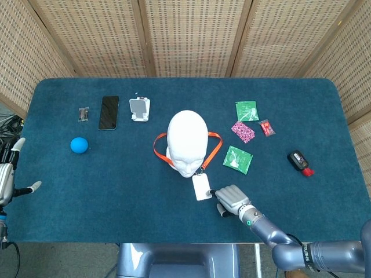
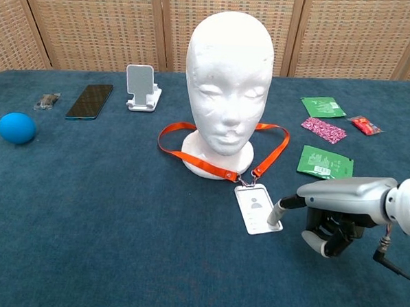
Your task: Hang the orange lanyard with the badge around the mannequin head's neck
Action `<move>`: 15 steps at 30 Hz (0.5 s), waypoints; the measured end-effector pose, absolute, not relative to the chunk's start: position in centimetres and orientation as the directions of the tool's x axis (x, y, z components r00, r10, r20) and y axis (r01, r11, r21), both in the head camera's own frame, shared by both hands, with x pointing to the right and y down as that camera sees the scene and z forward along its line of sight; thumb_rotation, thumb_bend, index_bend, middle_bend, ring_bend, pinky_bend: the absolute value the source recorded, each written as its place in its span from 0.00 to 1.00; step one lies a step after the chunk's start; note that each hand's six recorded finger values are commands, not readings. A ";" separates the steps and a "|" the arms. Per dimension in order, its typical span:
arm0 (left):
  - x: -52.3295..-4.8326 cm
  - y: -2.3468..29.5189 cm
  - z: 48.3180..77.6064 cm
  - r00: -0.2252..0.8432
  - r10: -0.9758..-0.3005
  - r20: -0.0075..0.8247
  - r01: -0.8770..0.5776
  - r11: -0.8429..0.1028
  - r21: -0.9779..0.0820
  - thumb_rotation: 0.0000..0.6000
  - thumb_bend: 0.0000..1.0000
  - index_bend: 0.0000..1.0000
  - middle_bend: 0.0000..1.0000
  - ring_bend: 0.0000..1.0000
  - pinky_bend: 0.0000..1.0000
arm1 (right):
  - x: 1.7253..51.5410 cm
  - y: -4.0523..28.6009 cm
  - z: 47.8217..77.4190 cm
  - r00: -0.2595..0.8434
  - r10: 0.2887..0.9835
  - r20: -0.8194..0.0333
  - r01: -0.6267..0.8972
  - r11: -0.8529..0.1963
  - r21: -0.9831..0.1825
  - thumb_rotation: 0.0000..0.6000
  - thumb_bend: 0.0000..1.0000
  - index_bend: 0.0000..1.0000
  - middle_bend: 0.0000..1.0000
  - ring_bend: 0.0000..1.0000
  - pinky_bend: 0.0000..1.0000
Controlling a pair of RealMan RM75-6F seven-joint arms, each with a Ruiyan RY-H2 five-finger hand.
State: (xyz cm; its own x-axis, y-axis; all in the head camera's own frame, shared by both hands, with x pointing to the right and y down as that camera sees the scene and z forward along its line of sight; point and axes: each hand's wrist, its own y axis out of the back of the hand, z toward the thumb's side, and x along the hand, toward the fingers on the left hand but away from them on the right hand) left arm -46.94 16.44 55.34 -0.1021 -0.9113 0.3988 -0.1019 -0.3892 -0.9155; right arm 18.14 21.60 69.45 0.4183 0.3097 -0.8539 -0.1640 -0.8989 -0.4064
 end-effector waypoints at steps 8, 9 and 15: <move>-46.9 16.4 55.3 -0.100 -0.911 0.400 -0.104 -0.391 -0.915 1.00 0.00 0.00 0.00 0.00 0.00 | 17.2 23.4 68.3 0.456 0.245 -0.856 -0.215 -0.903 -0.373 1.00 0.84 0.30 0.88 0.84 1.00; -46.9 16.4 55.4 -0.099 -0.911 0.401 -0.105 -0.391 -0.914 1.00 0.00 0.00 0.00 0.00 0.00 | 17.0 23.7 68.1 0.464 0.234 -0.855 -0.223 -0.903 -0.368 1.00 0.84 0.30 0.88 0.84 1.00; -46.8 16.5 55.4 -0.099 -0.909 0.404 -0.105 -0.394 -0.913 1.00 0.00 0.00 0.00 0.00 0.00 | 16.0 25.6 66.9 0.501 0.166 -0.849 -0.286 -0.895 -0.344 1.00 0.84 0.30 0.88 0.84 1.00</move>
State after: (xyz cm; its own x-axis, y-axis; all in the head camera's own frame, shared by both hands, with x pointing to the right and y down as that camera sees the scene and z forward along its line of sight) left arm -46.84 16.48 55.40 -0.0991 -0.9094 0.4039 -0.1047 -0.3941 -0.9131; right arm 16.03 25.58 66.88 0.5007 0.1665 -0.8494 -0.2857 -0.8945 -0.3438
